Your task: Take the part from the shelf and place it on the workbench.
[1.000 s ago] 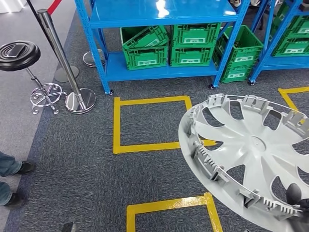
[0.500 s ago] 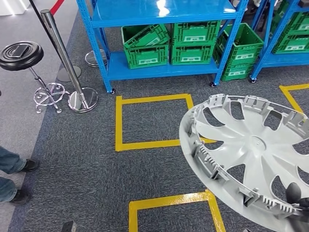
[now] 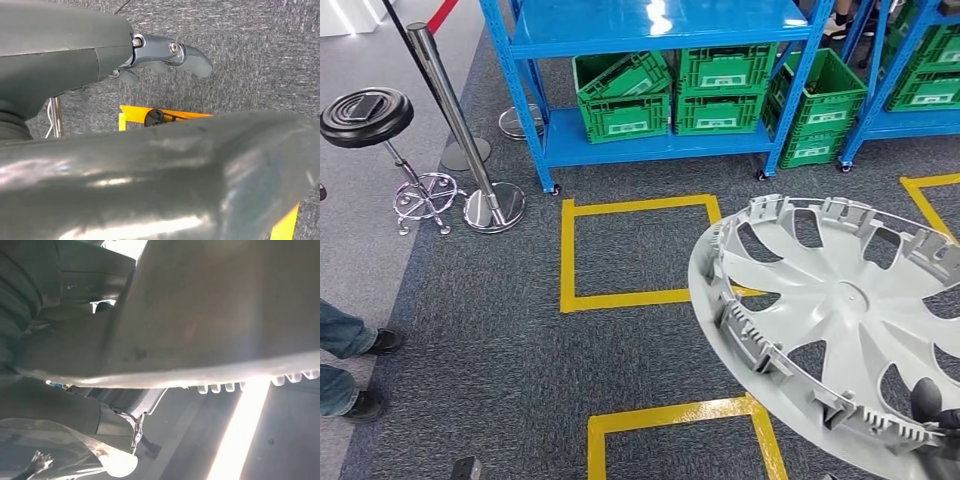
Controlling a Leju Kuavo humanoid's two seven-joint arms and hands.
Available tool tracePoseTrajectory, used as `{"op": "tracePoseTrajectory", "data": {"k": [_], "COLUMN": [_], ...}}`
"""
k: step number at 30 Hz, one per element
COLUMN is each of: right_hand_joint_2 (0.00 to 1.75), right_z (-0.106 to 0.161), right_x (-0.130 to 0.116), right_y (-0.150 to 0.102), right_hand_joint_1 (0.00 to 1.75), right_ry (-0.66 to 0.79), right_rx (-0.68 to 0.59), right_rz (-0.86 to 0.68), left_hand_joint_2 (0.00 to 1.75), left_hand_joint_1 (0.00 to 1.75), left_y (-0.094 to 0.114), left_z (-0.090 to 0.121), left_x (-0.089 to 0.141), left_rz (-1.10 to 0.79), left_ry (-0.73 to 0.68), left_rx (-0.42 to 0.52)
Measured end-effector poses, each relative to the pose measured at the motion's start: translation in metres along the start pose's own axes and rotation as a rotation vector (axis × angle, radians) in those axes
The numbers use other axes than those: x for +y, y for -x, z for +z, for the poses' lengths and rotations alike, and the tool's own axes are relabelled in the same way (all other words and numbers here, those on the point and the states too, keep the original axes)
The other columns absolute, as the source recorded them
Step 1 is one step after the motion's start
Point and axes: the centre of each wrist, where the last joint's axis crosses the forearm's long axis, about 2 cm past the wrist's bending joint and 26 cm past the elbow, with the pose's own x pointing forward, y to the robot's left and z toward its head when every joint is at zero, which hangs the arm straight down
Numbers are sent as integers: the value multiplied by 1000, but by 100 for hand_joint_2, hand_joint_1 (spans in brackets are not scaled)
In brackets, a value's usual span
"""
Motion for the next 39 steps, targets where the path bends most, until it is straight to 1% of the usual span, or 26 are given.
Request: {"op": "tracePoseTrajectory", "data": {"k": [11,39], "right_hand_joint_2": [175,175], "right_z": [0,3], "right_x": [0,4], "right_y": [0,-1], "right_hand_joint_1": [175,175], "right_ry": [3,-9], "right_rx": [3,10], "right_rz": [-5,-18], "left_hand_joint_2": [0,0], "left_hand_joint_1": [0,0], "left_y": [-1,-2], "left_z": [0,0], "left_x": [-2,-2], "left_rz": [39,53], "left_ry": [26,22], "left_rx": [0,10]}}
